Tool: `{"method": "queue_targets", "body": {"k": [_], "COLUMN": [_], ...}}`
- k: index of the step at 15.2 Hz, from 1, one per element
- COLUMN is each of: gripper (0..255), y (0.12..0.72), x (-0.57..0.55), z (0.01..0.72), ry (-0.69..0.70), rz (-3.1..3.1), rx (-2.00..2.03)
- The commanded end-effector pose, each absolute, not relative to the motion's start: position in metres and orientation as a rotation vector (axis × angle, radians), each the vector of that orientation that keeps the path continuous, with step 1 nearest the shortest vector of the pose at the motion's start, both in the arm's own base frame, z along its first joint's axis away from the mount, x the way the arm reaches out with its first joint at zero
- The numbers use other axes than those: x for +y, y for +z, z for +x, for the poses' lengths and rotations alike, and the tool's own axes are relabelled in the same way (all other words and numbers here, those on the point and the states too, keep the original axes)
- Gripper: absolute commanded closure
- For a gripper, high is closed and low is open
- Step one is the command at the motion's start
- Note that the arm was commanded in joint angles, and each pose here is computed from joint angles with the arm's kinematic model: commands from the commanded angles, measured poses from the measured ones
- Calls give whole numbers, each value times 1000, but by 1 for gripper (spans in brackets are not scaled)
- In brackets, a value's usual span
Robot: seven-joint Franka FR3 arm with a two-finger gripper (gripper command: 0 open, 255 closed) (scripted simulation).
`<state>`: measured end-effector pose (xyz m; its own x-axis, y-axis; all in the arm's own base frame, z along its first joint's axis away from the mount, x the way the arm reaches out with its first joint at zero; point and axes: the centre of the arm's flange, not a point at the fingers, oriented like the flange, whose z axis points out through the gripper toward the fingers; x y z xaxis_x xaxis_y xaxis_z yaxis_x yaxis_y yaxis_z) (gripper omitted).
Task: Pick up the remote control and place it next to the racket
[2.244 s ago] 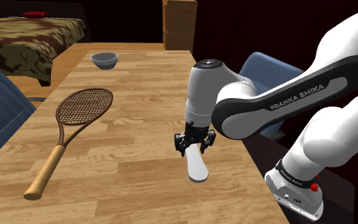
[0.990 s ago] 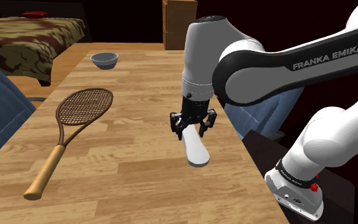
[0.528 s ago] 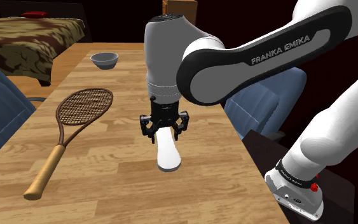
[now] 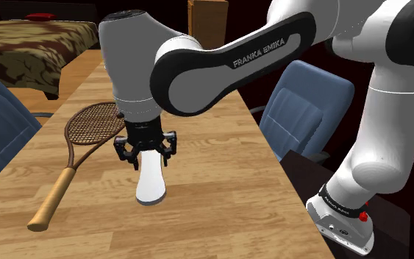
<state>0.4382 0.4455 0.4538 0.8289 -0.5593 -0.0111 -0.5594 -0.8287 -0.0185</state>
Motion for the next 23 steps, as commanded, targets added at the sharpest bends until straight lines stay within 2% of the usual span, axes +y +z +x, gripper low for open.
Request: {"method": "queue_targets", "body": {"k": [1,23], "gripper": [255,255], "y": [452,347], "x": [466,478], "z": [456,465], "ry": [4,4], "rz": [-2985,-2985], "rx": [918,918]}}
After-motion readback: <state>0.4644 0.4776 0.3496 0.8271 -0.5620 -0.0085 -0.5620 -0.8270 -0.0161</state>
